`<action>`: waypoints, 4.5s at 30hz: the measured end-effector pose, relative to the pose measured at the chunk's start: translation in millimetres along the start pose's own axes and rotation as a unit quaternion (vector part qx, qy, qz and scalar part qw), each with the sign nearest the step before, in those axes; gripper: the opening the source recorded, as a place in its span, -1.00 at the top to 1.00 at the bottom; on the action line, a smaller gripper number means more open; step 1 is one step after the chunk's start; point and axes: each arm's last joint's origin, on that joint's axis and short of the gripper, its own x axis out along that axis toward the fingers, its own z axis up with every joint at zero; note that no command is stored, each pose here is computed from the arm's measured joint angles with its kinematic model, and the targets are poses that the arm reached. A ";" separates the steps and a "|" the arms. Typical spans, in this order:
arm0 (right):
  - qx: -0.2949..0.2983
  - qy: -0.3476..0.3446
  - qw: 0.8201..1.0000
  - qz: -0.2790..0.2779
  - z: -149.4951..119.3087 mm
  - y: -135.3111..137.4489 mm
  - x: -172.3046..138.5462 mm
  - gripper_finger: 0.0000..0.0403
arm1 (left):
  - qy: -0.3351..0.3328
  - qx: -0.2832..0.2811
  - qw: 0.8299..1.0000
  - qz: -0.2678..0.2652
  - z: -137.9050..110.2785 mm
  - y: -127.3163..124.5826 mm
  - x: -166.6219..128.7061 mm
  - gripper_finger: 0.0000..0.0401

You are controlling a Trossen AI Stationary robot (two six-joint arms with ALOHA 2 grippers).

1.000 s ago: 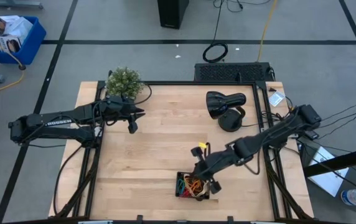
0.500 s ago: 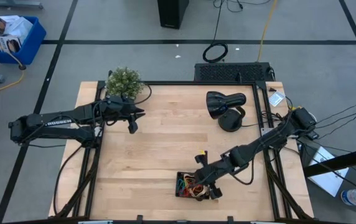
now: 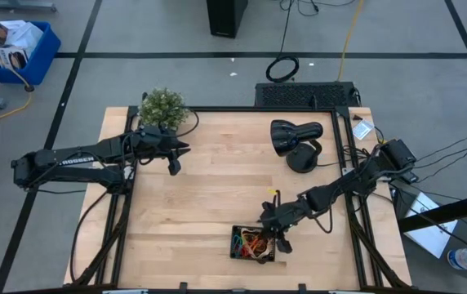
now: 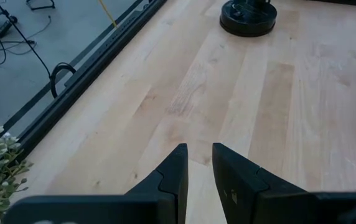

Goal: Pick and place rubber bands into bin
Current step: Put the red rubber band into the black bin, then return to home position

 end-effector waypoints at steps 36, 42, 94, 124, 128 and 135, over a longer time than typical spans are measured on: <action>-0.163 -0.169 0.969 -0.076 23.8 25.6 -163.7 0.28 | -0.124 -0.012 0.992 -0.018 5.5 2.0 -58.0 0.60; -0.172 -0.197 0.961 -0.085 -16.3 7.2 -181.3 0.26 | -0.161 -0.019 0.987 -0.016 -6.5 3.9 -90.5 0.60; -0.118 -0.342 0.905 -0.225 -114.1 -57.2 -186.2 0.28 | -0.258 -0.097 0.961 0.030 -100.2 5.8 -34.6 0.60; -0.110 -0.407 0.883 -0.207 -105.0 -52.0 -194.2 0.27 | -0.257 -0.096 0.961 0.030 -100.5 5.8 -34.3 0.60; -0.110 -0.408 0.882 -0.207 -104.9 -51.9 -194.3 0.27 | -0.257 -0.096 0.961 0.030 -100.5 5.8 -34.3 0.60; -0.110 -0.409 0.882 -0.207 -104.8 -51.9 -194.4 0.27 | -0.256 -0.096 0.961 0.031 -100.6 5.8 -34.3 0.60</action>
